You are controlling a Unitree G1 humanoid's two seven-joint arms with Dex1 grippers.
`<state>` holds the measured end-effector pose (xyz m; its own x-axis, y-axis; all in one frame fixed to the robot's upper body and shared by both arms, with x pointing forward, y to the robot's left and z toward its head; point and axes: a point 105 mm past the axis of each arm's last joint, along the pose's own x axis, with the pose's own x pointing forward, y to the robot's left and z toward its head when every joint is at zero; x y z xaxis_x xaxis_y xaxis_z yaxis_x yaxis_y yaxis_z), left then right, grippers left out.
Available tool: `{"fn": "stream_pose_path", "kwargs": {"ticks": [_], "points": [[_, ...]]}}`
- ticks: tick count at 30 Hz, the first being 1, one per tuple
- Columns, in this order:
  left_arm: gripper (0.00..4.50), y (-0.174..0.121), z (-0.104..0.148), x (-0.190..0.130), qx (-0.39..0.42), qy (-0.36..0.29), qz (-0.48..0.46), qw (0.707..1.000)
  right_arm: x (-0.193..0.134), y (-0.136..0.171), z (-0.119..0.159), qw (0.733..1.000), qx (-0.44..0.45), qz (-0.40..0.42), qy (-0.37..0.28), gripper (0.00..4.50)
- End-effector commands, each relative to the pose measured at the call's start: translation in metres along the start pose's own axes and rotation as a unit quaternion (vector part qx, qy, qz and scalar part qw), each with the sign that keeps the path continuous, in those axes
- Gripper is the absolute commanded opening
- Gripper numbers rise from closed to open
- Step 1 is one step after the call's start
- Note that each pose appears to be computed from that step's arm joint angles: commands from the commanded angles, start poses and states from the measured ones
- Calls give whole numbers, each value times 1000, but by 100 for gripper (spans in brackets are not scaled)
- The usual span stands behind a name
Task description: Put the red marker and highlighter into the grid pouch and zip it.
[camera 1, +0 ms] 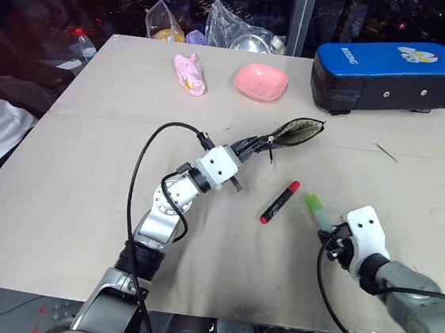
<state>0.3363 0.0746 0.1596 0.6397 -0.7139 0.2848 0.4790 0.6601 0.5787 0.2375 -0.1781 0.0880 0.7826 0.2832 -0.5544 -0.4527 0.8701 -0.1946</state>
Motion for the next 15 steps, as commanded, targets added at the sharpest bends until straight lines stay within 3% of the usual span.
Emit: {"fn": "stream_pose_path", "kwargs": {"ticks": [1, 6, 15], "points": [[0, 6, 7, 2, 0, -14, 12, 1000, -11, -23, 20, 998, -46, 4, -31, 78], [0, 3, 9, 5, -6, -20, 3, 1000, -25, -56, 70, 976, -205, -7, -79, 78], [0, -6, 19, 10, 23, -46, -41, 998, -11, -70, 130, 906, -410, 11, -107, 78]]}}
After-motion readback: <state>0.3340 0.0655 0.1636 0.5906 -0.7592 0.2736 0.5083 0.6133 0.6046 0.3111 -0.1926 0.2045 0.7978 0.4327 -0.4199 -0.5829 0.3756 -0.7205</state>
